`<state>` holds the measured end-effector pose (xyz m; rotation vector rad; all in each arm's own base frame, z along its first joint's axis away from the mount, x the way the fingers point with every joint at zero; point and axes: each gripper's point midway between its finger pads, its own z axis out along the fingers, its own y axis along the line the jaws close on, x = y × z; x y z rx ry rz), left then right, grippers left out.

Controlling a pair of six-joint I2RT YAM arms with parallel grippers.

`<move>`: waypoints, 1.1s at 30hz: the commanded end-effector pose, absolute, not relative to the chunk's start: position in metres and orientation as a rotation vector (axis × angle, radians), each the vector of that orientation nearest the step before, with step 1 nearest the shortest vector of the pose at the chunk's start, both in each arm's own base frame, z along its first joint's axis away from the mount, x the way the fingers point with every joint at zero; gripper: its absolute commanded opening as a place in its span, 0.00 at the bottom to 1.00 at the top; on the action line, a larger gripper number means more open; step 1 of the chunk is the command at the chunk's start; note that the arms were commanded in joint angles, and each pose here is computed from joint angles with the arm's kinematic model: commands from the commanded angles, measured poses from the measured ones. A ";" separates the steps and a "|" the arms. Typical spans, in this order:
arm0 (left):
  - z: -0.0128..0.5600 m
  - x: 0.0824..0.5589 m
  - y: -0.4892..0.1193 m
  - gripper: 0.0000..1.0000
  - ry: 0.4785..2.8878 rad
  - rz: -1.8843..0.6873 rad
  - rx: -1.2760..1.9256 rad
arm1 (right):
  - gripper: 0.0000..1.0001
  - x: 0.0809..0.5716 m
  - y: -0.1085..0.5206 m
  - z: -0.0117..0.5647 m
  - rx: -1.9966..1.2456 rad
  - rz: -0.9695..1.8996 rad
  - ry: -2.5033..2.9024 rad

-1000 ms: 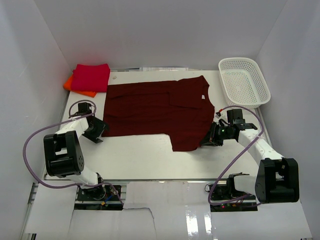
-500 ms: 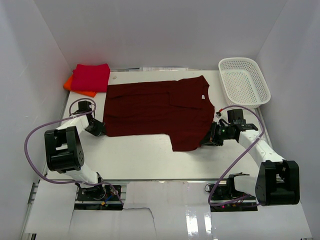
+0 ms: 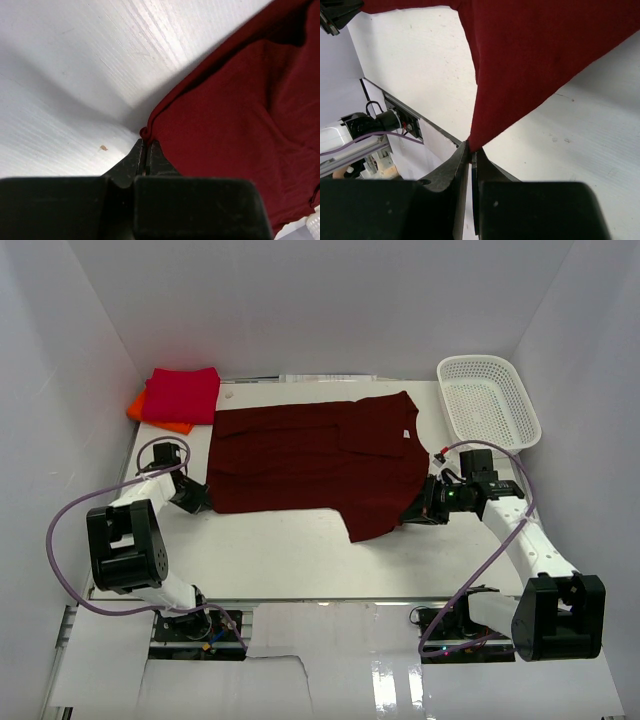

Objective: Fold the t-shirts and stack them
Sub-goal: Grap the side of the flattened tshirt closest away from the robot with both arms, then grab the bottom of the folded rectangular tshirt with both arms

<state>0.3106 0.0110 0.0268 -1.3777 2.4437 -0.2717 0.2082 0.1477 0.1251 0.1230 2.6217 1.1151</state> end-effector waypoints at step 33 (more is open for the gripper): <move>0.072 0.353 0.011 0.00 2.434 -0.355 -1.276 | 0.08 0.297 0.147 0.177 0.041 1.053 2.552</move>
